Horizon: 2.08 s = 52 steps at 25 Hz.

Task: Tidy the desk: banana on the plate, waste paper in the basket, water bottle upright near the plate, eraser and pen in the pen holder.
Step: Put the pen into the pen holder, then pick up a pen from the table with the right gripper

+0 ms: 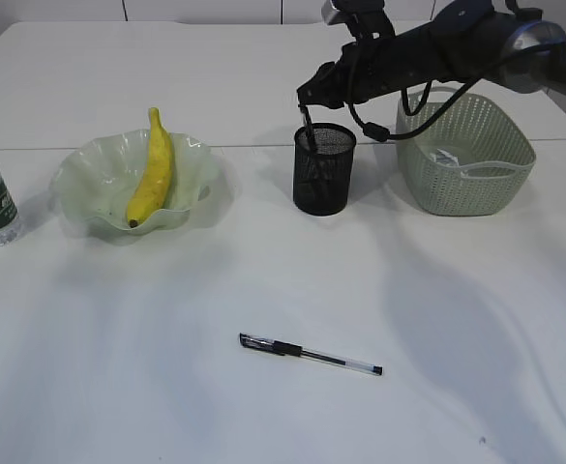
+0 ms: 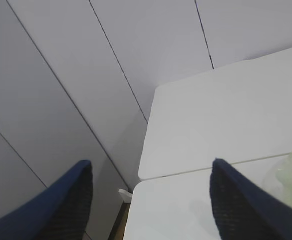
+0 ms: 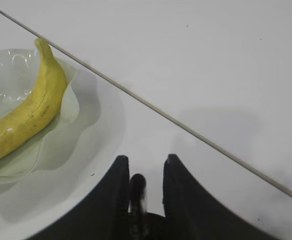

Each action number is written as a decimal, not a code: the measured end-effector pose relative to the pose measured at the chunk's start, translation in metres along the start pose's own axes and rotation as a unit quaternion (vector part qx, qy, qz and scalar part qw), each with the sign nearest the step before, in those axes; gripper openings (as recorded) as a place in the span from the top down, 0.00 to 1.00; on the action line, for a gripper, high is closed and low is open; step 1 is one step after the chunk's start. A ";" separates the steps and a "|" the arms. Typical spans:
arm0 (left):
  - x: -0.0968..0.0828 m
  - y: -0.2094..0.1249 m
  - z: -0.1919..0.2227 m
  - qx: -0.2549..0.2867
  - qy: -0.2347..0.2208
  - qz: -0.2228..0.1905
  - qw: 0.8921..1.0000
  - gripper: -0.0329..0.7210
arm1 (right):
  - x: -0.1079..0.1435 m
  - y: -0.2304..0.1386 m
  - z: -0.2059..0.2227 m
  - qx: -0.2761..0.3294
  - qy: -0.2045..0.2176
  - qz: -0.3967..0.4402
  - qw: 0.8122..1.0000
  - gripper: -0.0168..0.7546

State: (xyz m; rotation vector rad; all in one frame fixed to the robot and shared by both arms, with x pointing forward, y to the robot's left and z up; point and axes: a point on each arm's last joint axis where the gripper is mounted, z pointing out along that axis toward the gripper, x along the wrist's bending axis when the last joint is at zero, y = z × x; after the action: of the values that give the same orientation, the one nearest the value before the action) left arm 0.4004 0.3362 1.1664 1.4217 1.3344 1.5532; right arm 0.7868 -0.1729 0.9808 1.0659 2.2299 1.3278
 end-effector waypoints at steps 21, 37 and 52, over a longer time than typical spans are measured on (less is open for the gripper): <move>0.000 0.001 0.000 -0.005 -0.001 0.000 1.000 0.27 | 0.028 0.089 -0.074 -0.074 0.012 -0.086 0.993 0.75; -0.001 0.005 0.000 -0.026 -0.003 0.000 1.000 0.27 | 0.017 0.100 -0.106 -0.085 0.002 -0.017 0.996 0.74; -0.001 0.008 0.000 -0.042 -0.005 0.001 0.999 0.27 | -0.010 0.102 -0.111 -0.114 -0.114 0.091 0.983 0.74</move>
State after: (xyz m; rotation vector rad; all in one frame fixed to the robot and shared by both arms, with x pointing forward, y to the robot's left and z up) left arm 0.4016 0.3331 1.1733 1.3783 1.2467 1.5822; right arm 0.7693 -0.2184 1.1241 1.2863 1.8029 1.4142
